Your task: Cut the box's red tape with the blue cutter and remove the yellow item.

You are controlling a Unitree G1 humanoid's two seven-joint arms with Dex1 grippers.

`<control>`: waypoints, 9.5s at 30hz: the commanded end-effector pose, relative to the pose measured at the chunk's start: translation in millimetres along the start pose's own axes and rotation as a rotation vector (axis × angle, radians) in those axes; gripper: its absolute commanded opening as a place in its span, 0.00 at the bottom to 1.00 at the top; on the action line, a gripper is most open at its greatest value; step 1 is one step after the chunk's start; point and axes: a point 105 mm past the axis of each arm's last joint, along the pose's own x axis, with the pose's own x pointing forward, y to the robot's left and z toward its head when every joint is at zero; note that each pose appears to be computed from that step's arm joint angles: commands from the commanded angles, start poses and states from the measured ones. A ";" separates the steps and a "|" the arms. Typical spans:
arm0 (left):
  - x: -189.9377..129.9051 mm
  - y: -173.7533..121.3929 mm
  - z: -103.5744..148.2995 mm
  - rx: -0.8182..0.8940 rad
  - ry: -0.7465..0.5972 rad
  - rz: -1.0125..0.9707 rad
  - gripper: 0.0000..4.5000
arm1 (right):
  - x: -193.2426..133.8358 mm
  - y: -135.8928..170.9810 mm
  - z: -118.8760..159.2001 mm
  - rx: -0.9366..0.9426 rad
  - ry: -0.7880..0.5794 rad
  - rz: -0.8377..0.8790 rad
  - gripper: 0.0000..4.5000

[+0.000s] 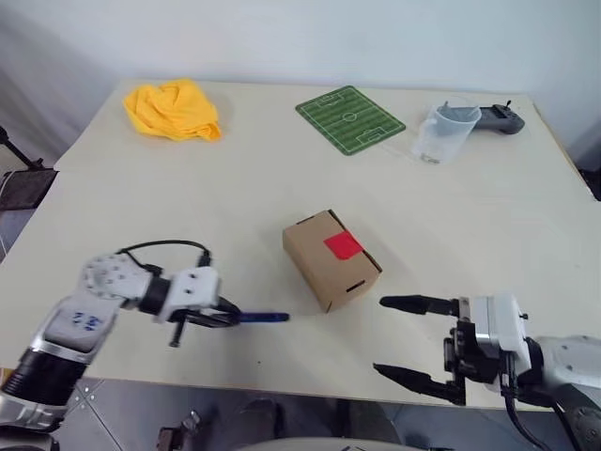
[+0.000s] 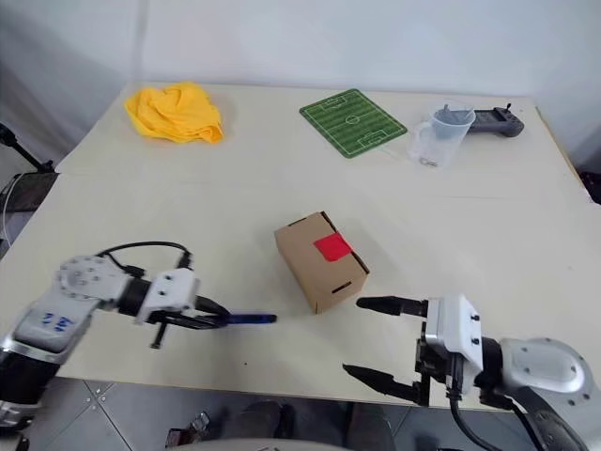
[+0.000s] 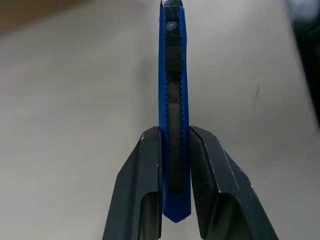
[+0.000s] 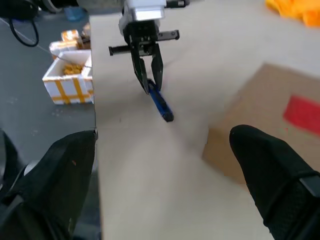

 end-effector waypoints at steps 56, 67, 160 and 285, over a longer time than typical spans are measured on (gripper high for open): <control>75.2 -20.0 63.1 -0.025 0.242 -0.130 0.10 | 76.5 -6.9 -62.0 -0.211 0.303 0.189 0.02; 75.4 -20.7 61.8 -0.025 0.250 -0.127 0.10 | 89.1 -9.4 -59.5 -0.220 0.277 0.193 0.02; 35.3 8.6 137.8 0.499 -0.281 0.016 0.38 | 36.2 -46.6 11.3 0.909 0.176 -0.082 0.02; 44.3 104.3 110.2 -0.116 -0.249 0.200 0.00 | 31.9 -121.8 66.5 0.426 0.478 -0.438 0.02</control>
